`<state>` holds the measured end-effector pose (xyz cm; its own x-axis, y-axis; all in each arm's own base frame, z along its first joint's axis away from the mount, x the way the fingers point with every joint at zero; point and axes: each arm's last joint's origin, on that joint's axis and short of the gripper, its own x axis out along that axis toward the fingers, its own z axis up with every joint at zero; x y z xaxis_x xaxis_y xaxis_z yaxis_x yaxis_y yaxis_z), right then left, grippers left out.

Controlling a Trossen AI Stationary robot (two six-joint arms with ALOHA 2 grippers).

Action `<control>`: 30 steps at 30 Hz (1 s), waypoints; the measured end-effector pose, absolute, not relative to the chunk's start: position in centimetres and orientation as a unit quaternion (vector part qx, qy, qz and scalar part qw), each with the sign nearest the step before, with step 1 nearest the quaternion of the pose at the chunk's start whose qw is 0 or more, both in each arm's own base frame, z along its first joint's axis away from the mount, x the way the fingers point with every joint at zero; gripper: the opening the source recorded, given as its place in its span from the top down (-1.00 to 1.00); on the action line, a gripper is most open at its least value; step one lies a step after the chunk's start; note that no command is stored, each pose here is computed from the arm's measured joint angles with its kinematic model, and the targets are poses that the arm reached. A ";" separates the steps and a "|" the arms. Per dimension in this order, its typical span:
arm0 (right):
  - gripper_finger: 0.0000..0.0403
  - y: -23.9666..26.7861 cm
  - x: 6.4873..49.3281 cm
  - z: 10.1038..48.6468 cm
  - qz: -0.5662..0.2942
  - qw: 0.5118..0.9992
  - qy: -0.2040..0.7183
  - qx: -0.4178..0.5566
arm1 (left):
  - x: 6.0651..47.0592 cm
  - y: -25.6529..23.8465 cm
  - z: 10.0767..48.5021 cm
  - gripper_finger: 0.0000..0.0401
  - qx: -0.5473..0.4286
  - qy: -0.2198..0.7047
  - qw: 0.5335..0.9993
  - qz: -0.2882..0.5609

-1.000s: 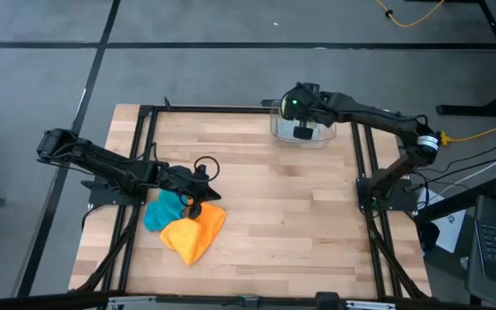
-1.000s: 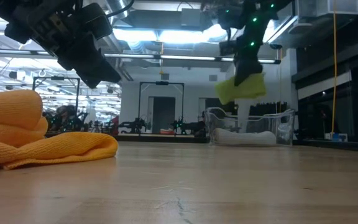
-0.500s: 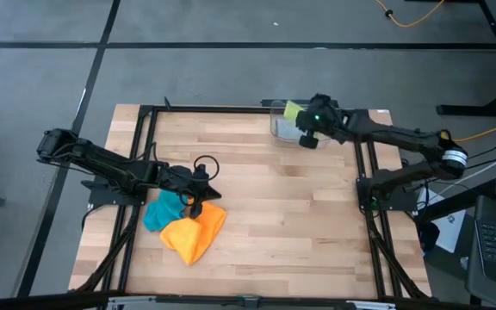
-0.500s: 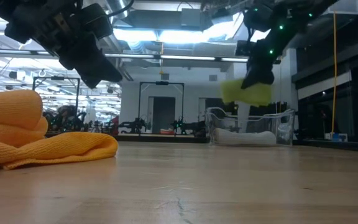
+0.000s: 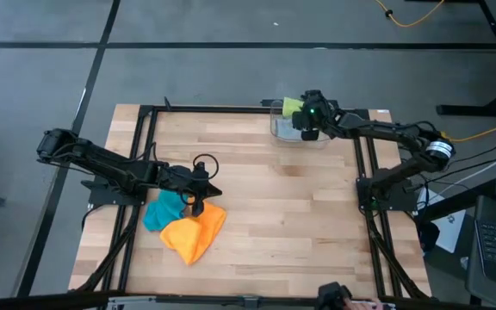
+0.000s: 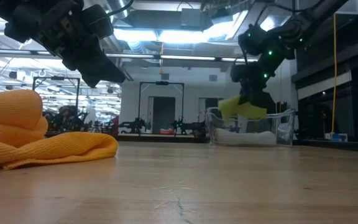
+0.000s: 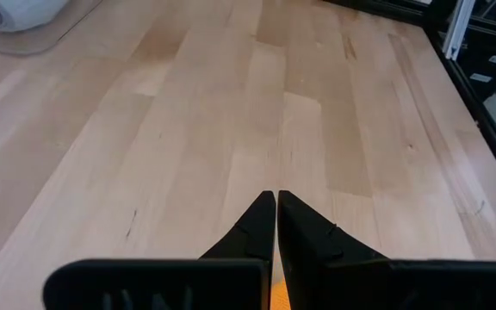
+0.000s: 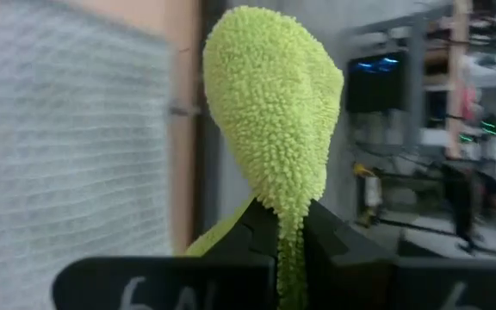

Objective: Fold microfiber towels
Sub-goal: Put the folded green microfiber into the transparent bin

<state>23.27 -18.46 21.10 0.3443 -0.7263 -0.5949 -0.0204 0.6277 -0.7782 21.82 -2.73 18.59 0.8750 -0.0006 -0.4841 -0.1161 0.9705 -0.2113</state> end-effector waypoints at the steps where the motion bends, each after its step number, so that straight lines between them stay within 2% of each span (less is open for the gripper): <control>1: 0.93 -18.6 23.2 20.7 -0.226 0.738 0.525 -0.359 | 21.8 -2.7 18.6 0.95 -0.118 0.248 0.961 0.030; 6: 0.93 -19.1 23.6 20.1 -0.240 0.723 0.534 -0.366 | 21.8 -2.7 18.6 0.95 -0.114 0.247 0.962 0.035; 14: 0.93 -20.0 23.8 19.0 -0.205 0.706 0.549 -0.398 | 21.8 -2.6 18.6 0.95 -0.111 0.246 0.962 0.042; 21: 0.93 -20.5 23.5 18.5 -0.180 0.728 0.537 -0.387 | 21.8 -2.6 18.6 0.95 -0.111 0.246 0.962 0.042; 30: 0.75 -20.5 23.5 18.5 -0.188 0.723 0.542 -0.384 | 21.8 -2.6 18.6 0.95 -0.111 0.246 0.962 0.042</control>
<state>23.47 -20.55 18.50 0.3413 -0.6888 -0.6395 -0.1436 0.6342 -0.7597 21.82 -2.64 18.59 0.8753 0.0267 -0.4828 -0.1359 0.9718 -0.1926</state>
